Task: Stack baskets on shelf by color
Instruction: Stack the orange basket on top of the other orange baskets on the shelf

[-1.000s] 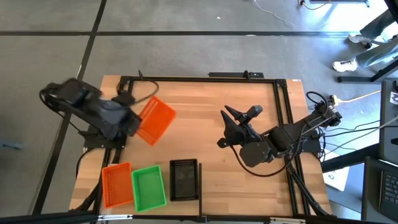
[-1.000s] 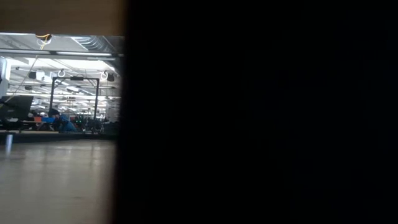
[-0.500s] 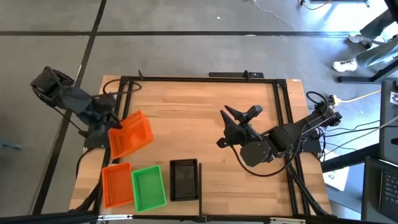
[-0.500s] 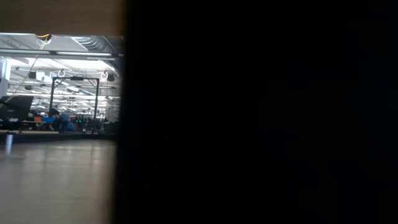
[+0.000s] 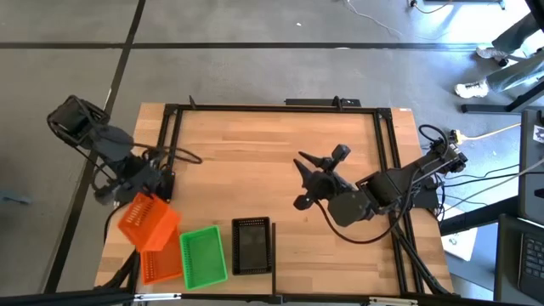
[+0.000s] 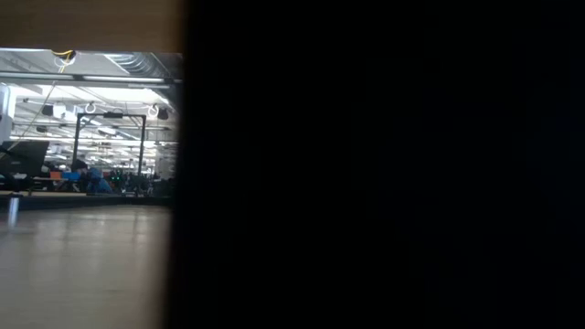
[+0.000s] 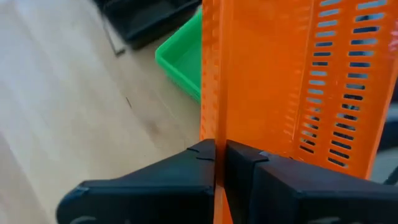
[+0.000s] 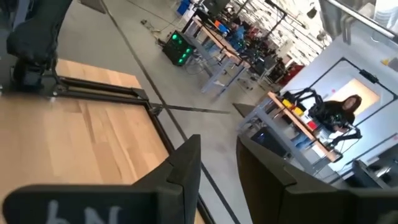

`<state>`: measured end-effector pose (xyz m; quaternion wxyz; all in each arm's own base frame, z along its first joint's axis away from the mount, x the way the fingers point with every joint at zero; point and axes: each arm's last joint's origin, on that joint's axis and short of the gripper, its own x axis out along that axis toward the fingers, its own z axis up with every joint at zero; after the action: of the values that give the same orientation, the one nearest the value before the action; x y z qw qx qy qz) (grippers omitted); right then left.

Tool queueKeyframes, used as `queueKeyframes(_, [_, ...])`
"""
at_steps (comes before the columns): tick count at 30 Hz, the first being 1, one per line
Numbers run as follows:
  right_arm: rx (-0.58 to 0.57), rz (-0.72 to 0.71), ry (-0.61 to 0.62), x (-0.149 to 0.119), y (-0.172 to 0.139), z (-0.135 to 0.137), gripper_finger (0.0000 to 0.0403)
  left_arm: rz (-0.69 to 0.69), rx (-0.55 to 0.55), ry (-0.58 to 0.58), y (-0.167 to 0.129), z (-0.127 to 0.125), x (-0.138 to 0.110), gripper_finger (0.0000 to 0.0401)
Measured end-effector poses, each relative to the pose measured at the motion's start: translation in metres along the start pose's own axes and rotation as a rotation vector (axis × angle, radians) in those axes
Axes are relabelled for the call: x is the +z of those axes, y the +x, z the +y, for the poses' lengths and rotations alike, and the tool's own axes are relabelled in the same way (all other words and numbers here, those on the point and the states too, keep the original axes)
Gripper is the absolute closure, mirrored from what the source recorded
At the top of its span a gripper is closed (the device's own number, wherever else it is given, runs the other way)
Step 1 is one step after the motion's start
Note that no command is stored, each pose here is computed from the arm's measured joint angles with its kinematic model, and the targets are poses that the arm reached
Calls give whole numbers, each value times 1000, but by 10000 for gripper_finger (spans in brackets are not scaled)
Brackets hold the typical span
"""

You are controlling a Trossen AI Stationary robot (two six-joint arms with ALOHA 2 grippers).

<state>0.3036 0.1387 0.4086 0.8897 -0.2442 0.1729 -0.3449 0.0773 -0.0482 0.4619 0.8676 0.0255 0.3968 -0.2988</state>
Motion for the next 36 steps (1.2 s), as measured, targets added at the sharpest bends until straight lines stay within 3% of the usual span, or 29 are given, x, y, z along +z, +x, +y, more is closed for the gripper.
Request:
queueKeyframes(6, [-17, 12, 4, -1, 6, -3, 297, 44, -74, 327, 12, 0, 7, 401])
queueKeyframes(14, [-46, 31, 5, -2, 17, -7, 297, 173, -117, 498, 49, 3, 26, 401])
queueKeyframes(23, [-53, 37, -18, -3, 20, -8, 297, 303, -220, 735, 88, -11, 37, 401])
queueKeyframes(36, [-54, 38, -25, -3, 20, -8, 297, 473, -200, 831, 137, -29, 45, 401])
